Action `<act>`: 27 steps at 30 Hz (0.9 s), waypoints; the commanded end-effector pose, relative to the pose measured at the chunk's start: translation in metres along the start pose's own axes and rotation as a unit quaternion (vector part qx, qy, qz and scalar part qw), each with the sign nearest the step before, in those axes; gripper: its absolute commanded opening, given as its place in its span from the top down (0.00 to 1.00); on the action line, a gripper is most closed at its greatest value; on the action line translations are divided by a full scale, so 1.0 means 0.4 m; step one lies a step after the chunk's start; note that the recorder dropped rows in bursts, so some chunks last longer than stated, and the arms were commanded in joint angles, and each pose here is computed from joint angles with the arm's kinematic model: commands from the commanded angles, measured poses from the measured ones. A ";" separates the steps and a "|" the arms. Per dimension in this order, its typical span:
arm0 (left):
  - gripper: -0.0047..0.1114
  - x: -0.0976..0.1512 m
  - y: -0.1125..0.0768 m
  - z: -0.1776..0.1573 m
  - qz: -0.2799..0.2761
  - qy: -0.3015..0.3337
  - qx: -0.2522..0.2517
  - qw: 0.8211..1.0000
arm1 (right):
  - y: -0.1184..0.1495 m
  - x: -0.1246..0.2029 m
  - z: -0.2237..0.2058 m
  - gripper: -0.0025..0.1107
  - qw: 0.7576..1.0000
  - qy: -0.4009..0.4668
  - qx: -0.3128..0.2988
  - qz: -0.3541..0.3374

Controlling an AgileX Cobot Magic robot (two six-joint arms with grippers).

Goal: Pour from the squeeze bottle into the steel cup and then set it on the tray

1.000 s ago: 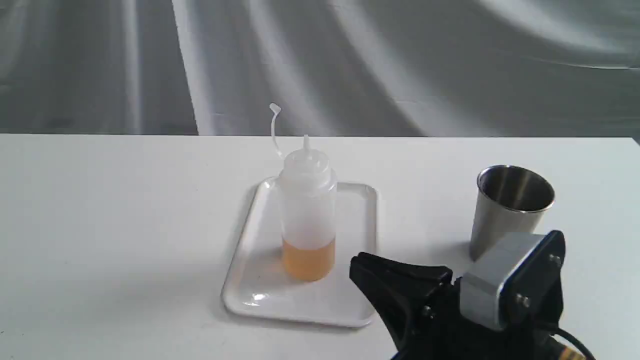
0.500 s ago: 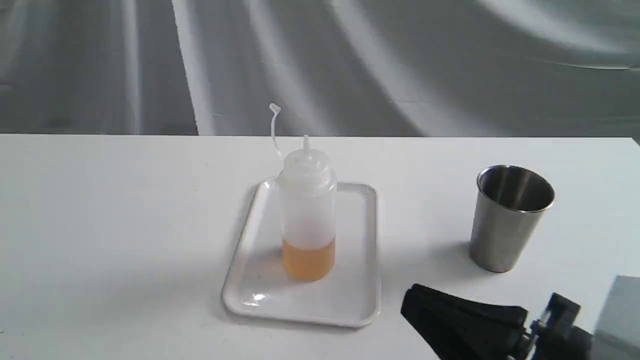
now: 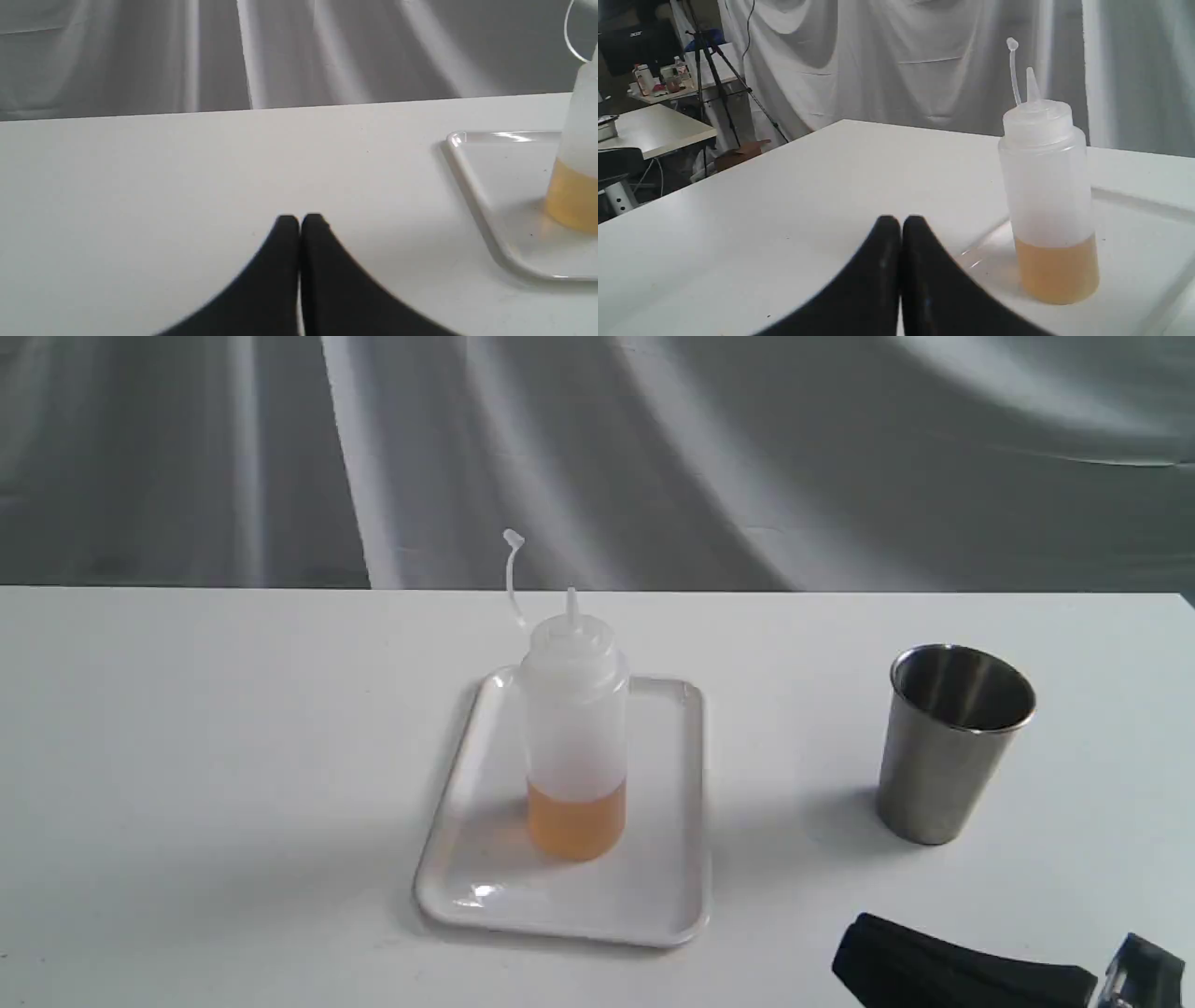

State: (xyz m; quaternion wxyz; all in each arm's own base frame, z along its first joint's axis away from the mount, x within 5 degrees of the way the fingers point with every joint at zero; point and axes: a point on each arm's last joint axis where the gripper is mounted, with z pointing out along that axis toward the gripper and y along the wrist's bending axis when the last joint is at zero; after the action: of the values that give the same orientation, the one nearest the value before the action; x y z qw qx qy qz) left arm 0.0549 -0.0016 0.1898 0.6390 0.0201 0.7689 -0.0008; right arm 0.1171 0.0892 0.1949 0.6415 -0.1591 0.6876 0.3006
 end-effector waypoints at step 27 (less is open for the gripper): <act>0.96 0.002 0.000 0.001 -0.003 -0.003 -0.001 1.000 | -0.002 0.033 -0.062 0.98 0.991 0.131 0.026 -0.003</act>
State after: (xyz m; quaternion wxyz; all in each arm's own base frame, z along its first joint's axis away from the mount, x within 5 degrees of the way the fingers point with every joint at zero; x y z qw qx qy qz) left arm 0.0549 -0.0016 0.1898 0.6390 0.0201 0.7689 -0.0008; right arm 0.1002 0.0787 0.1840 0.5646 -0.1844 0.7603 0.2631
